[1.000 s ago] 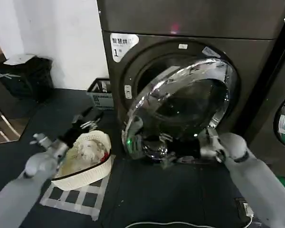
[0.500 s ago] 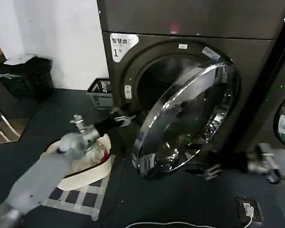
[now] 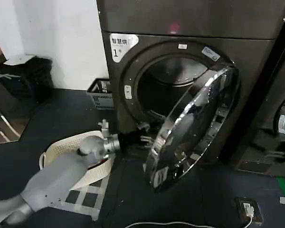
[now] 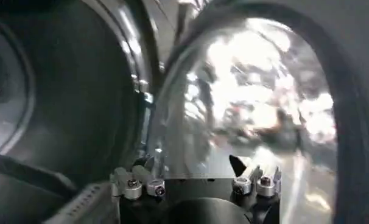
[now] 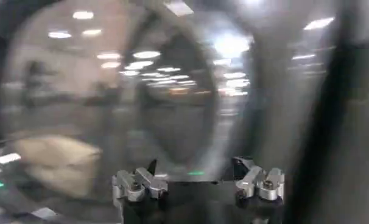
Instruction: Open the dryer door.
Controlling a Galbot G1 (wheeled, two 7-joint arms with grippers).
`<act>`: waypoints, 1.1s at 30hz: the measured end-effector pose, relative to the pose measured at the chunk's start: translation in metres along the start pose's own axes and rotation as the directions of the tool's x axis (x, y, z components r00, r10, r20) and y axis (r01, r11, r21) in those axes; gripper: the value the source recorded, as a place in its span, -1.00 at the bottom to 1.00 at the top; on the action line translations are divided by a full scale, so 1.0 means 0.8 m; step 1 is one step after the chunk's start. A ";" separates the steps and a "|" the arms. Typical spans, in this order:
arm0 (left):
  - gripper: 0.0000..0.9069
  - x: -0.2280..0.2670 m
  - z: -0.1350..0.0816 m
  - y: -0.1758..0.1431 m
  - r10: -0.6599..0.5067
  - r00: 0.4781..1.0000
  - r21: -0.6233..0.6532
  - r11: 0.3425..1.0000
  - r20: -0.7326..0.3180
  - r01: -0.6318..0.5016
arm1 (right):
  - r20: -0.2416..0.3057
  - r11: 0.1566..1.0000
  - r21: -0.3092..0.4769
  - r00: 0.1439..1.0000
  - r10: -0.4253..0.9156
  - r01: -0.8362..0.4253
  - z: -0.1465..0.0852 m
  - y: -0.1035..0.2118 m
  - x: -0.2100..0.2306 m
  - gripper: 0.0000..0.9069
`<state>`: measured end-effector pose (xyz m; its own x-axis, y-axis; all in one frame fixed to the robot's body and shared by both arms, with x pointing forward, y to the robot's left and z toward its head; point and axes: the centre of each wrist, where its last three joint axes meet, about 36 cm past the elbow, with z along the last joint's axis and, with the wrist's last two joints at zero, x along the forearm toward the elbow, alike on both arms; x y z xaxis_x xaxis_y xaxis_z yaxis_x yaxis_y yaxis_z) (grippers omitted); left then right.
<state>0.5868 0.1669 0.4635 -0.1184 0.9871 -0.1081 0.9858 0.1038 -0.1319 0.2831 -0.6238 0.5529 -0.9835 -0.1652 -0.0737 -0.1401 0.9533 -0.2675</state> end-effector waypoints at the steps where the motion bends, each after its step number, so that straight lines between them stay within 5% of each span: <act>1: 1.00 -0.004 0.001 -0.003 0.006 1.000 -0.001 1.000 -0.001 -0.006 | 0.002 0.997 0.010 0.997 0.073 -0.073 -0.005 -0.003 0.011 1.00; 7: 1.00 -0.044 0.010 -0.039 0.074 0.997 0.006 0.997 0.010 -0.074 | 0.033 0.899 0.063 0.901 0.433 -0.434 -0.045 -0.026 0.068 1.00; 16: 1.00 -0.097 0.019 -0.070 0.127 0.992 0.011 0.992 0.027 -0.127 | 0.142 0.560 0.193 0.588 0.796 -0.805 -0.114 -0.072 0.158 1.00; 25: 1.00 -0.159 0.036 -0.080 0.152 0.988 0.001 0.988 0.026 -0.152 | 0.262 0.239 0.334 0.333 0.906 -0.912 -0.167 -0.101 0.232 1.00; 33: 1.00 -0.216 0.046 -0.085 0.163 0.986 0.001 0.987 0.027 -0.163 | 0.313 0.100 0.387 0.232 0.921 -0.917 -0.217 -0.116 0.280 1.00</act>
<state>0.5355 -0.0149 0.4546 0.0402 0.9871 -0.1552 0.9919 -0.0582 -0.1131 0.0563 -0.7052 0.7282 -0.3214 0.7608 -0.5638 0.9320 0.1488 -0.3305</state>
